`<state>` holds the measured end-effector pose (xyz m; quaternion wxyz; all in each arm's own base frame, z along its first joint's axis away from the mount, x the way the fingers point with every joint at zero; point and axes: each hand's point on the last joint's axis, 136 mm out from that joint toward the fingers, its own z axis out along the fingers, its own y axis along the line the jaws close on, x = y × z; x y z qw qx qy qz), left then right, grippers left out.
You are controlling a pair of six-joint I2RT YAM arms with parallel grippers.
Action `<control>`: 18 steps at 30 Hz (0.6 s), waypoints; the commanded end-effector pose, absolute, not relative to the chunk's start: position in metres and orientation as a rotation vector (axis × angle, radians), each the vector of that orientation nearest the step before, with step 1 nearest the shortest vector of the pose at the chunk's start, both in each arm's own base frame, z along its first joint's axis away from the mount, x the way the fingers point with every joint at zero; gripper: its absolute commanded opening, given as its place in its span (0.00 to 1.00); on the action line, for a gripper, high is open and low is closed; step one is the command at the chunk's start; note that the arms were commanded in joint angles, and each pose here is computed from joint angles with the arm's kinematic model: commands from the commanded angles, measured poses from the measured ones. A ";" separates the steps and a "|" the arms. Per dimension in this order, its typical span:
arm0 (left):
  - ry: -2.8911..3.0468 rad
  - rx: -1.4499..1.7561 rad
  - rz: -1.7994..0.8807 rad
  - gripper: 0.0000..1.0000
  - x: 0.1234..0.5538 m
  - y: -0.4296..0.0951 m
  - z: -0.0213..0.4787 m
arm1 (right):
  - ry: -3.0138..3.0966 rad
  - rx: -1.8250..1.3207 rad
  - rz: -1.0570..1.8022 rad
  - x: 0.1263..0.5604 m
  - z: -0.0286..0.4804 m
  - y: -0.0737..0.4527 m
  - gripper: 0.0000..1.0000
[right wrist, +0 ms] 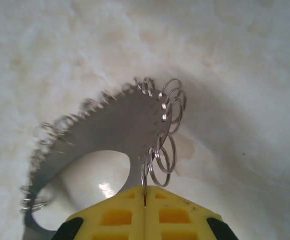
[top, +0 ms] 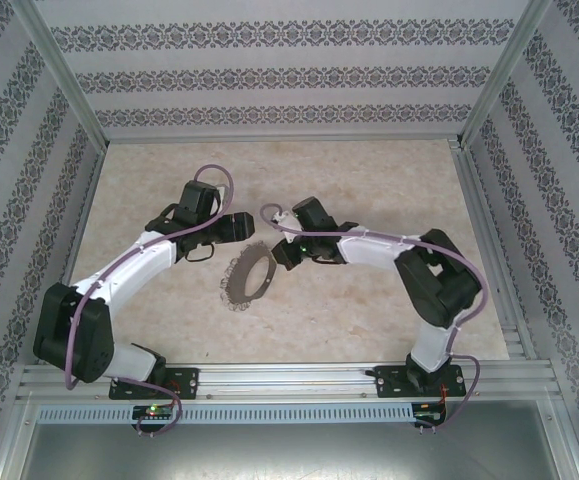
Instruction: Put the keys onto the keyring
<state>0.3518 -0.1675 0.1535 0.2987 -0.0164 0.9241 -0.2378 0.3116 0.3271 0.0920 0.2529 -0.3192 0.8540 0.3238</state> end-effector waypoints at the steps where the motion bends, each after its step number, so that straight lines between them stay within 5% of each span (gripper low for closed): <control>1: 2.434 -0.018 -0.664 0.77 0.348 -0.167 0.170 | 2.239 -0.844 0.970 0.312 0.123 0.325 0.00; 18: 2.157 0.216 -1.001 0.69 0.336 -0.208 0.265 | 1.932 -0.687 1.098 0.318 0.250 0.291 0.00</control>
